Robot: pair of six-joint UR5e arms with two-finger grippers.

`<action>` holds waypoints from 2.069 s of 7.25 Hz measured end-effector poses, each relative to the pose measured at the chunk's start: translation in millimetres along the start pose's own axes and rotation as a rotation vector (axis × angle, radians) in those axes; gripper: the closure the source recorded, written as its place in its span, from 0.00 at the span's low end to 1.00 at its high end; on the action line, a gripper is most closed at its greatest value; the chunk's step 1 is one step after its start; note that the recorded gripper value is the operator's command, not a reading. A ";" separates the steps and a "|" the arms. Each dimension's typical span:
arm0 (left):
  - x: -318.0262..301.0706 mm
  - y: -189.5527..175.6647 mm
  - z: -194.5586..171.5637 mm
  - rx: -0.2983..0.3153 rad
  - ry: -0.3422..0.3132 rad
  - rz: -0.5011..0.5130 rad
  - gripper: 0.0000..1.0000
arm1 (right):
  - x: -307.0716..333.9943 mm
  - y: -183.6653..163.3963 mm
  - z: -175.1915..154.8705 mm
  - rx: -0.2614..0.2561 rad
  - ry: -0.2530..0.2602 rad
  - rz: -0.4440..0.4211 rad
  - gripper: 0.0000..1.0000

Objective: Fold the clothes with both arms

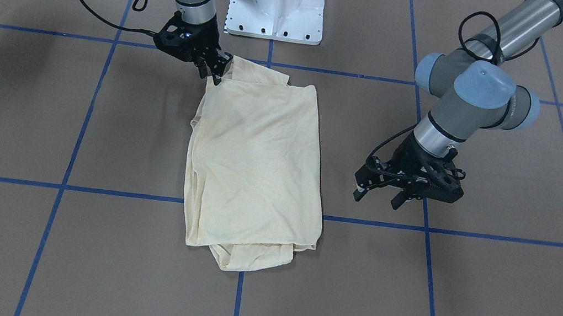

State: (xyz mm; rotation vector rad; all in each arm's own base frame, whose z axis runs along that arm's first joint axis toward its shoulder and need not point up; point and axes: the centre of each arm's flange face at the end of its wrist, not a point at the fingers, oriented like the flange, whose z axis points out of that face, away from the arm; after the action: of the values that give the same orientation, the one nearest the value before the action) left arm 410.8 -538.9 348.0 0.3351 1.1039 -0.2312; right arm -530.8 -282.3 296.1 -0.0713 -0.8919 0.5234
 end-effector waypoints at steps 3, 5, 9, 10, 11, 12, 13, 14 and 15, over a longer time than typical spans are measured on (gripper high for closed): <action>-0.9 0.2 0.1 0.000 -0.001 0.000 0.00 | 2.7 3.0 10.7 0.000 0.020 -0.004 1.00; -1.8 0.4 0.4 0.000 -0.003 -0.001 0.00 | 1.4 4.0 8.0 -0.006 0.015 -0.005 1.00; -2.9 0.4 1.1 0.000 -0.005 -0.001 0.00 | -0.8 3.6 -7.0 -0.055 0.003 0.001 1.00; -2.6 0.3 1.0 0.000 -0.005 -0.001 0.00 | 1.3 2.9 -8.2 -0.059 0.005 0.001 1.00; -2.2 0.2 0.9 0.000 -0.004 -0.001 0.00 | 3.1 1.9 -8.2 -0.059 0.007 0.002 1.00; -1.8 0.1 0.8 0.000 -0.003 -0.001 0.00 | 4.4 0.9 -8.0 -0.059 0.009 0.003 1.00; -1.8 0.1 0.8 0.001 -0.003 -0.002 0.00 | 5.3 0.2 -7.7 -0.059 0.011 0.003 1.00; -1.7 0.1 0.7 0.001 -0.003 -0.002 0.00 | 5.8 -0.2 -7.5 -0.058 0.012 0.004 1.00; -1.5 0.1 0.5 0.001 -0.003 -0.002 0.00 | 6.0 -0.3 -7.3 -0.058 0.012 0.004 0.63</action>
State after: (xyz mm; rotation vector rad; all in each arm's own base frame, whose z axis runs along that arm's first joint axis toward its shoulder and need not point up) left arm 410.7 -539.0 349.6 0.3344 1.1014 -0.2334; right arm -522.0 -278.6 295.9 -0.1290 -0.8952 0.4999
